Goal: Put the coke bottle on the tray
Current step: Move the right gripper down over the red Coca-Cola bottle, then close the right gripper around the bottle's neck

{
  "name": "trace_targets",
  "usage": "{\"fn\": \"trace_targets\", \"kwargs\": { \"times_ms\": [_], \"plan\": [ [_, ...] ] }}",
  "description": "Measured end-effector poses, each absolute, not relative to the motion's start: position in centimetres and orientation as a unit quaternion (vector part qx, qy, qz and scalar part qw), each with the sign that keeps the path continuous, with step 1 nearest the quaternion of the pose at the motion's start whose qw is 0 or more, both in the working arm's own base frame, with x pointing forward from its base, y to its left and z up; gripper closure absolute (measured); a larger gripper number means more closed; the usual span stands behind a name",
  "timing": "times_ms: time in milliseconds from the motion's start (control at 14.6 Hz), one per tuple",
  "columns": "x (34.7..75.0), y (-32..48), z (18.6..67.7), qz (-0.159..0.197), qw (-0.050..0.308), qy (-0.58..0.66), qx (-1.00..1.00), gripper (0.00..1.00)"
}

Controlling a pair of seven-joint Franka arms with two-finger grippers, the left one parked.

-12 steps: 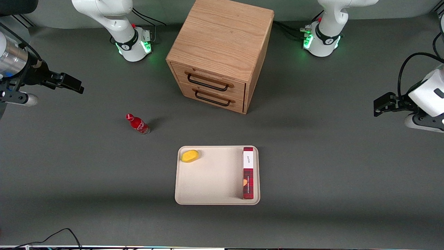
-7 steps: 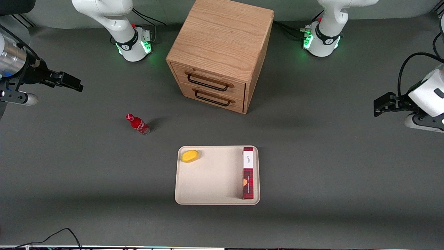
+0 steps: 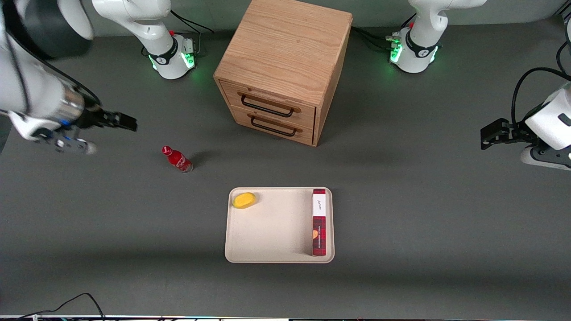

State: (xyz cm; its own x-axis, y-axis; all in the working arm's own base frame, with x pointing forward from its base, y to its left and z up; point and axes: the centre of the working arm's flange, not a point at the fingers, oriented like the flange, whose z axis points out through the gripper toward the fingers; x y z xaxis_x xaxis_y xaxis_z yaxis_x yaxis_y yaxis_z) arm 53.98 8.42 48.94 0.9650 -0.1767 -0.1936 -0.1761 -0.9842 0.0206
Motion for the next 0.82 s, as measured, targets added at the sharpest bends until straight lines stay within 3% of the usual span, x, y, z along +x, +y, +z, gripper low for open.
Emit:
{"fn": "trace_targets", "kwargs": {
  "times_ms": [342, 822],
  "plan": [
    [51.8, 9.1, 36.2, -0.061, -0.005, -0.107, 0.992, 0.00],
    [49.5, 11.2, 29.6, -0.033, -0.013, -0.119, 0.992, 0.03]
  ]
}}
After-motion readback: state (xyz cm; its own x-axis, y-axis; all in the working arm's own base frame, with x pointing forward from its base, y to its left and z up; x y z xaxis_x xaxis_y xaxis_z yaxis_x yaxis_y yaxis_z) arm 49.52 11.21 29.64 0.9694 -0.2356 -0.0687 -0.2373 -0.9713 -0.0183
